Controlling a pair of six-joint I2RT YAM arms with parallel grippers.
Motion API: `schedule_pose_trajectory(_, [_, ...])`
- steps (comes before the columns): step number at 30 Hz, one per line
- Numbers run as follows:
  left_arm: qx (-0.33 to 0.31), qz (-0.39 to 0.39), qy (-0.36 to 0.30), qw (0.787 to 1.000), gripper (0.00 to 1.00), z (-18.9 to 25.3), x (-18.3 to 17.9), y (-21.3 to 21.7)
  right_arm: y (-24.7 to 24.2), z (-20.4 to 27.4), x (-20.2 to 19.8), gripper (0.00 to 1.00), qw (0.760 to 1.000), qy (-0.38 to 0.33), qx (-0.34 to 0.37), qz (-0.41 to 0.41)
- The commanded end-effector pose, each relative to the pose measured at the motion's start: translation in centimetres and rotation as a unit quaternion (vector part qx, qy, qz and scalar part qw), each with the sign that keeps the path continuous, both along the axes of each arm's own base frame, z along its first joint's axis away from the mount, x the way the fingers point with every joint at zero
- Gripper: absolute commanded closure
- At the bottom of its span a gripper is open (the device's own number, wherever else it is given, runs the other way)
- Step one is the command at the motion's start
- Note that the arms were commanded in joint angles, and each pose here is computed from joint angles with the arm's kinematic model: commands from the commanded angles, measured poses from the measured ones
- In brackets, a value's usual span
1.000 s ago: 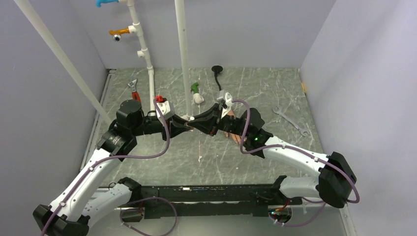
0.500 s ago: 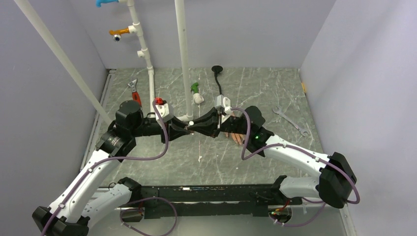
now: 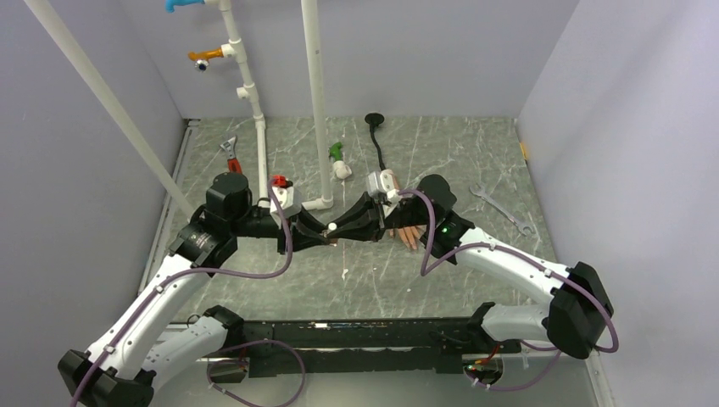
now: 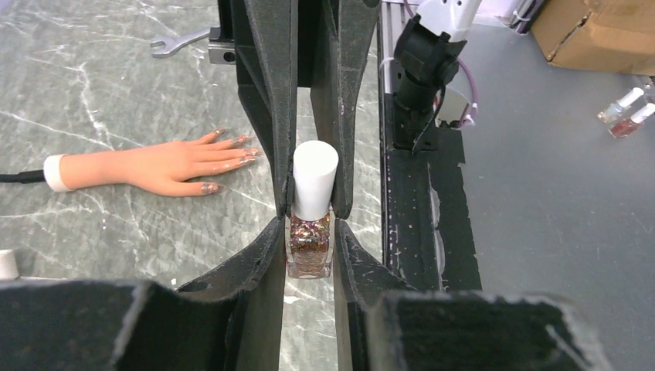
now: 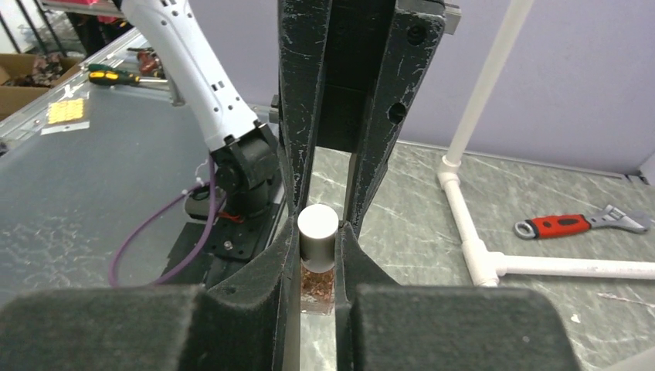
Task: Paint the nails
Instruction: Unscrew the nail polish bottle.
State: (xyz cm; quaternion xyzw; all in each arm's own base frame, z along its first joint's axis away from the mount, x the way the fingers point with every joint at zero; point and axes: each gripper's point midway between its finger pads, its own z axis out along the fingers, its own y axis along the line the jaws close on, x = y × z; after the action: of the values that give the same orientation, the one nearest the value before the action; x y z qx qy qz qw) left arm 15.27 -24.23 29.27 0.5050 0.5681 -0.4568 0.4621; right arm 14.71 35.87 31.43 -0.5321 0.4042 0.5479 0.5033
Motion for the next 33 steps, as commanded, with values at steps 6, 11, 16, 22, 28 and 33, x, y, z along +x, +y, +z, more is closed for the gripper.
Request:
schedule_pose_trajectory(6, [-0.028, -0.059, -0.030, 0.997, 1.00, 2.0, -0.8, -0.8, -0.4, -0.2, -3.0, 1.00, 0.994, -0.033, -0.017, 0.104])
schedule_pose_trajectory(11, [-0.022, -0.061, -0.024, 0.998, 1.00, 1.7, -0.7, -1.0, -0.5, -0.4, -2.8, 1.00, 0.992, -0.047, -0.022, 0.117])
schedule_pose_trajectory(16, [-0.019, -0.061, -0.021, 0.998, 1.00, 1.5, -0.6, -1.2, -0.4, -0.1, -2.2, 1.00, 0.991, -0.045, -0.020, 0.121])
schedule_pose_trajectory(22, [-0.015, -0.047, -0.021, 0.999, 1.00, 1.4, -0.1, -1.2, -0.2, -0.3, -1.1, 0.35, 0.995, -0.022, -0.034, 0.087])
schedule_pose_trajectory(28, [-0.009, -0.021, -0.024, 0.999, 1.00, 1.3, 0.6, -1.1, -0.5, -0.3, 0.5, 0.21, 1.000, -0.013, -0.019, 0.016])
schedule_pose_trajectory(33, [-0.009, 0.020, -0.033, 0.999, 1.00, 1.5, 1.8, -0.8, -0.7, 0.4, 2.8, 0.21, 0.996, 0.039, 0.009, -0.075])
